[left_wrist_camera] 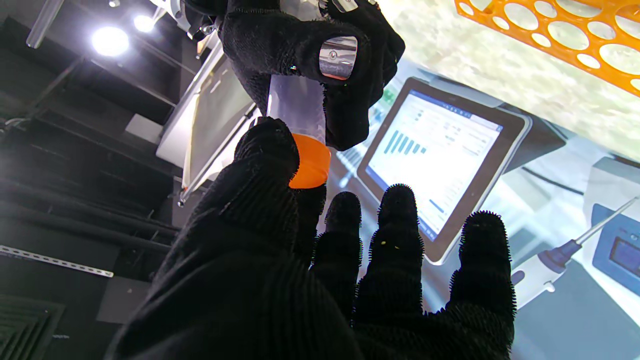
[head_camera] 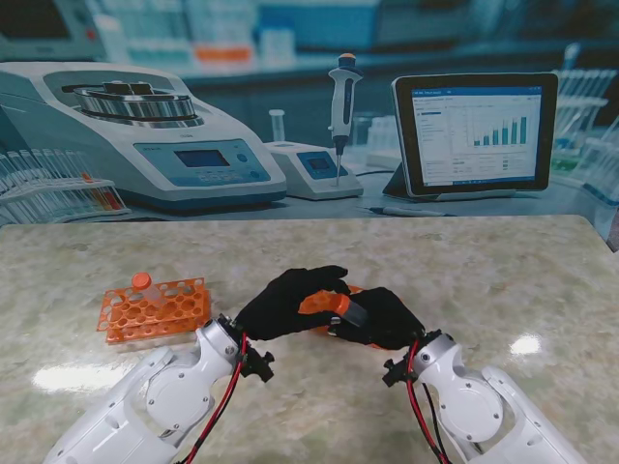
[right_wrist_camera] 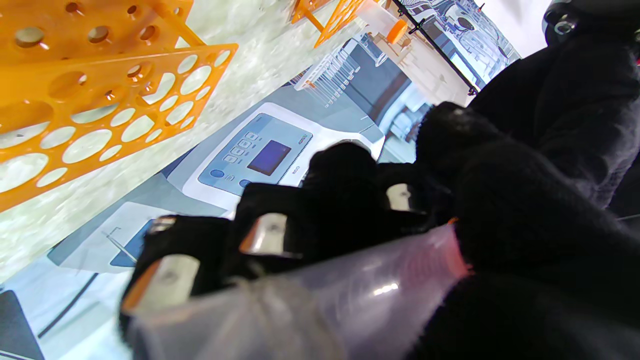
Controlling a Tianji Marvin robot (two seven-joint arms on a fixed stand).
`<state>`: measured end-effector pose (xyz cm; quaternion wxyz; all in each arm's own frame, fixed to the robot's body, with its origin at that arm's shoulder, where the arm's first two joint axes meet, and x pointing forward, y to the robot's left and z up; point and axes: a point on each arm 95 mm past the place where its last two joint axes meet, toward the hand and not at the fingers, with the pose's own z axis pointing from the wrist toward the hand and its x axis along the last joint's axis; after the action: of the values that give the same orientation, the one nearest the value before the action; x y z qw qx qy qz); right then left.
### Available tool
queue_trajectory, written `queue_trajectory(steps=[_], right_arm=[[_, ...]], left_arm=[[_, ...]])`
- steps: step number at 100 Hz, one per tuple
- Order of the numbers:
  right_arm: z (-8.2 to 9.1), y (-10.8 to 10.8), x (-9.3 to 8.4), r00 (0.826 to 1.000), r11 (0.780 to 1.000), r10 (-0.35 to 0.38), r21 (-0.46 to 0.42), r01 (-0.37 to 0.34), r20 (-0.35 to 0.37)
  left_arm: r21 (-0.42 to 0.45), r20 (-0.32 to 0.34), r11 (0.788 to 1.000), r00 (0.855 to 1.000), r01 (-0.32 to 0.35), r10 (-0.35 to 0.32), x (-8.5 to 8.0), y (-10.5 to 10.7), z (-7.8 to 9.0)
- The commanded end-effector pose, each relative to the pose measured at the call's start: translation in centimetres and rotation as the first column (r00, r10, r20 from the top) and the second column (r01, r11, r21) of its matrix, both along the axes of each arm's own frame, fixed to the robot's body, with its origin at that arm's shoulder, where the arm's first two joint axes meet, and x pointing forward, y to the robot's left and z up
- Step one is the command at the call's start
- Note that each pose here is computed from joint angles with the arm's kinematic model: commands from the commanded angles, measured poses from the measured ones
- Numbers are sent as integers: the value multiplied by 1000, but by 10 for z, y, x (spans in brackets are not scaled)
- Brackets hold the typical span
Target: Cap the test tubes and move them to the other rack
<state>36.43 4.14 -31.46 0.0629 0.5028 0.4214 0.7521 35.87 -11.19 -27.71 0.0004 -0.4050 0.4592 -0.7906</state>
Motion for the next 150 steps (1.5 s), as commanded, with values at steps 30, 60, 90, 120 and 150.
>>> queue_trajectory(steps=[30,60,90,120,150], right_arm=[[-1,4,-3,1000,1000,7,5,-7,-5],[-1,4,-3,1000,1000,7,5,-7,-5],[-1,4,-3,1000,1000,6,5,-6,-7],[-1,4,-3,1000,1000,7,5,-7,-8],[-1,4,-3,1000,1000,9,5,-9,-10]], left_arm=[[17,12,999,999,32,-32,-6,0,-1],[27,28,998,998,50,-51,-11,4,1],[23,35,998,997,63,-64,-13,7,2],[41,42,997,997,66,-67,-16,14,2],[-13,29,998,997,65,-65,-20,14,6]])
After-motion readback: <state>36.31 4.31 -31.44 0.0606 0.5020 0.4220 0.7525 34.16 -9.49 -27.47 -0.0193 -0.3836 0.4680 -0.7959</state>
